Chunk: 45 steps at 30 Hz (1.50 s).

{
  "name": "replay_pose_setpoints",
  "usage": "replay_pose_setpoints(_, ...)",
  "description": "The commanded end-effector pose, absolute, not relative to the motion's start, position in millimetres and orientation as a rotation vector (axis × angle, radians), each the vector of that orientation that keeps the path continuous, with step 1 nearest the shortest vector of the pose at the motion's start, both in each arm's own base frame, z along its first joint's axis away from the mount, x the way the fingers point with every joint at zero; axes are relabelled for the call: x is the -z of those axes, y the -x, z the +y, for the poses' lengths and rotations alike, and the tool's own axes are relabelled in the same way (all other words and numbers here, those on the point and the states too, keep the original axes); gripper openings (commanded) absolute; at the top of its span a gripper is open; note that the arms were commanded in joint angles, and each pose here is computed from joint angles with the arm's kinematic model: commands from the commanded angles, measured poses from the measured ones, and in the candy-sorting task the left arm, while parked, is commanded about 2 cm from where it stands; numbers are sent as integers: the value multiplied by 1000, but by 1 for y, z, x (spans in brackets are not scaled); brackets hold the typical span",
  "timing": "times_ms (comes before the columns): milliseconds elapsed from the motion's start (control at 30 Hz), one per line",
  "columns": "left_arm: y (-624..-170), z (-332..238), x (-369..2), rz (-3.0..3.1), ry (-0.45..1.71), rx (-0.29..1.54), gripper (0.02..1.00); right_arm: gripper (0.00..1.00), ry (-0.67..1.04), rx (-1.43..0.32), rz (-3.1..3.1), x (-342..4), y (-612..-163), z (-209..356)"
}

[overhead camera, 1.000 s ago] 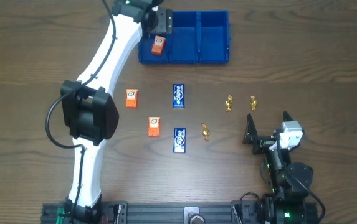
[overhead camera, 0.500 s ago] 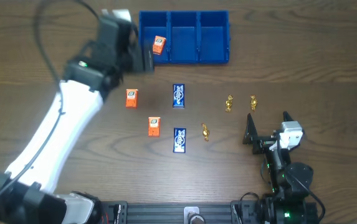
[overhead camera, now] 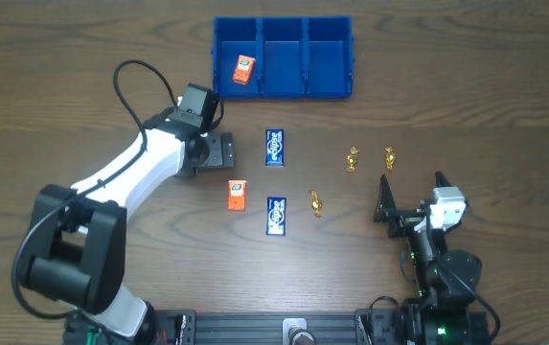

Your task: Sort Candies Into Trays

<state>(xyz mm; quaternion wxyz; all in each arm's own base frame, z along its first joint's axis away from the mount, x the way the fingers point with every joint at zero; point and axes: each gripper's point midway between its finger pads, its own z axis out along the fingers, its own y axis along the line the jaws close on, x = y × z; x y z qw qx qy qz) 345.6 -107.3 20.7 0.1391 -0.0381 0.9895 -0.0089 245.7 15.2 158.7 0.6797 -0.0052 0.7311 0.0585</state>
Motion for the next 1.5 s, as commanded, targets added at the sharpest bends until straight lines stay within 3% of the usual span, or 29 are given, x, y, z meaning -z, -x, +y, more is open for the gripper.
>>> replay_pose_setpoints(33, -354, -105, -9, 2860, 136, 31, 956, 998, 14, -137, 1643, -158, -245, 16)
replay_pose_setpoints(500, -364, -100, -3, 2842, 113, 23, 776, 998, 14, -137, 1643, -158, -245, 16)
replay_pose_setpoints(833, -364, -101, 6, 2859, 79, 24, 757, 998, 14, -137, 1643, -158, -245, 16)
replay_pose_setpoints(1000, -365, -103, 6, 2854, 67, 35, 645, 998, 14, -137, 1643, -158, -245, 16)
replay_pose_setpoints(1200, -365, -104, 6, 2853, 66, 43, 406, 998, 14, -137, 1643, -158, -245, 16)
replay_pose_setpoints(1500, -367, -105, 6, 2846, 66, 51, 329, 998, 14, -137, 1643, -158, -245, 16)
